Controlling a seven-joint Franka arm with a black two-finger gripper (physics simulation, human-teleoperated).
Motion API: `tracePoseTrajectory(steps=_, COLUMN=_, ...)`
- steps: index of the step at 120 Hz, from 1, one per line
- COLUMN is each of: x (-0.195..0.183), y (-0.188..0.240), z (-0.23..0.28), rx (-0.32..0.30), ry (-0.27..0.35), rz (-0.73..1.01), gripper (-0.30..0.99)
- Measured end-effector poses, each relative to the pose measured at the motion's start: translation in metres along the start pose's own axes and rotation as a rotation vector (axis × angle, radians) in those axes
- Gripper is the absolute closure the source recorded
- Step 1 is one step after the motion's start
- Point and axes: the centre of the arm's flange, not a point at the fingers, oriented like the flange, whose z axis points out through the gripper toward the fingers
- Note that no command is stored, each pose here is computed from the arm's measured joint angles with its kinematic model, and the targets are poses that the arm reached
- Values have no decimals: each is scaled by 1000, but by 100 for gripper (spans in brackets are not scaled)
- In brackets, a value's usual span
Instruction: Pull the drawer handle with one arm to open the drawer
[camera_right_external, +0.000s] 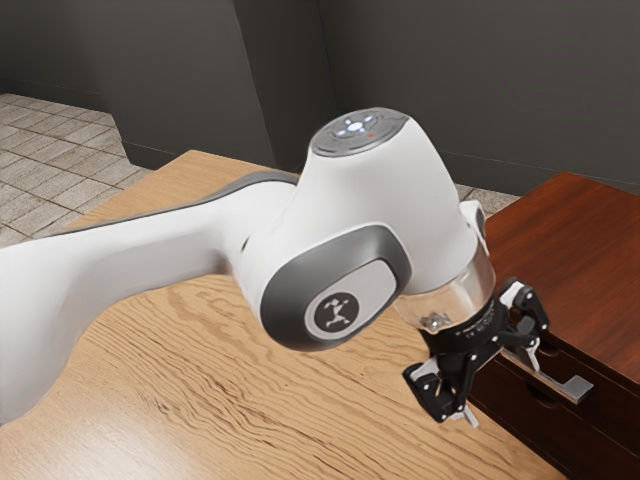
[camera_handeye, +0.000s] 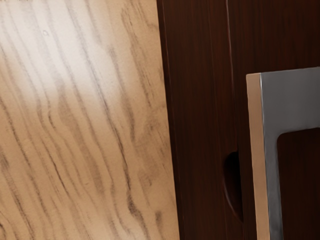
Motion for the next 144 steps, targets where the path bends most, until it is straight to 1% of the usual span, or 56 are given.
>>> tracePoseTrajectory(steps=40, x=1, y=5, z=4, rx=-24, ry=6, rz=30, gripper=8)
tracePoseTrajectory(steps=62, x=9, y=11, z=0, rx=-43, ry=14, rz=39, gripper=8)
tracePoseTrajectory(steps=84, x=9, y=12, z=0, rx=-49, ry=15, rz=57, gripper=8)
tracePoseTrajectory(steps=88, x=9, y=12, z=0, rx=-49, ry=14, rz=59, gripper=11)
tracePoseTrajectory(steps=101, x=8, y=12, z=1, rx=-48, ry=15, rz=67, gripper=26)
tracePoseTrajectory(steps=110, x=10, y=12, z=1, rx=-47, ry=16, rz=69, gripper=34)
tracePoseTrajectory(steps=144, x=11, y=10, z=2, rx=-48, ry=15, rz=81, gripper=51)
